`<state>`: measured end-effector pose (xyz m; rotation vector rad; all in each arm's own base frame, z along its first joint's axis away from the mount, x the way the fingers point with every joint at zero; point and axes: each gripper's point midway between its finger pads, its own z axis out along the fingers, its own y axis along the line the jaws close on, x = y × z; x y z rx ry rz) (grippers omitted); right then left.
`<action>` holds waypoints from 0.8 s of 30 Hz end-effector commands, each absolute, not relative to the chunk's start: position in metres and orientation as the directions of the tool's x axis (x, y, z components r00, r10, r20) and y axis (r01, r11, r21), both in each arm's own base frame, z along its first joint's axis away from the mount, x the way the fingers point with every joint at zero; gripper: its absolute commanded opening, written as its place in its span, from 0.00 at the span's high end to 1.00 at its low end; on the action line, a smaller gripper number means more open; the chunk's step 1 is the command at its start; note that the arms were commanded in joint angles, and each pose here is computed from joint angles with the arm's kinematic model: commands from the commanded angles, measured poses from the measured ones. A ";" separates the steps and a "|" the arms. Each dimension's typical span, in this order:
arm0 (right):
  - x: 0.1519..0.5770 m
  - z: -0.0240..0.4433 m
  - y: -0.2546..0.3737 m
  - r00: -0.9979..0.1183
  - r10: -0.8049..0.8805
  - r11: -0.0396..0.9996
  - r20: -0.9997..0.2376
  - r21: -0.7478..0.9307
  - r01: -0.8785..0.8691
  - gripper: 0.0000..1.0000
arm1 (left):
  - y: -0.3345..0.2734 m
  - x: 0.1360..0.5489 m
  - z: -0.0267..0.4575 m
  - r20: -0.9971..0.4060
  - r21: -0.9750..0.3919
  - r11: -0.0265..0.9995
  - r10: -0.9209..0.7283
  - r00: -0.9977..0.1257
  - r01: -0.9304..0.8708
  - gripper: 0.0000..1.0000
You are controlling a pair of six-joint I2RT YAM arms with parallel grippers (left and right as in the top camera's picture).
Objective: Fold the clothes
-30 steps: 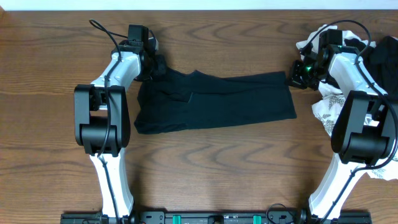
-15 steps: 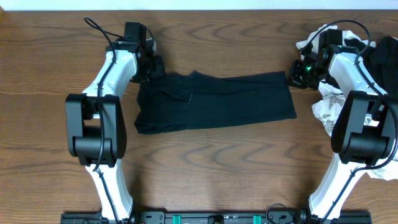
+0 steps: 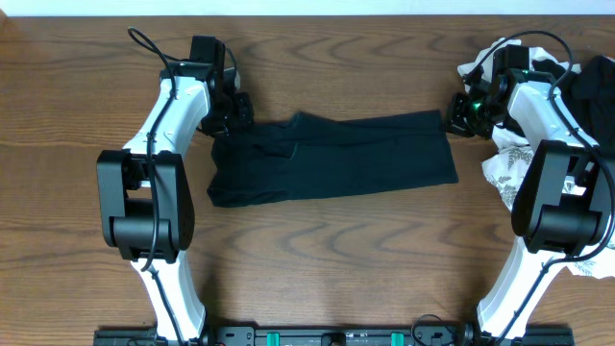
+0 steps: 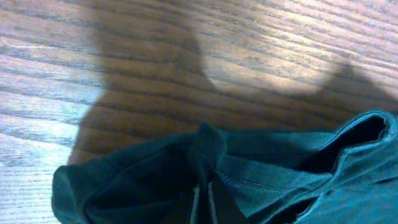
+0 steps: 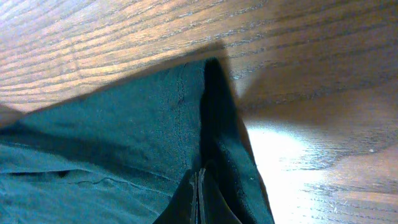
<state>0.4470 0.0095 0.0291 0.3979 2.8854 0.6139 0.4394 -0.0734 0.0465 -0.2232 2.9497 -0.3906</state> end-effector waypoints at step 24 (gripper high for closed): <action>0.448 0.037 0.009 -0.951 0.284 0.881 -0.126 0.426 0.206 0.99 | -0.073 0.418 0.094 -0.151 -0.270 0.955 -0.169 -0.974 -0.124 0.94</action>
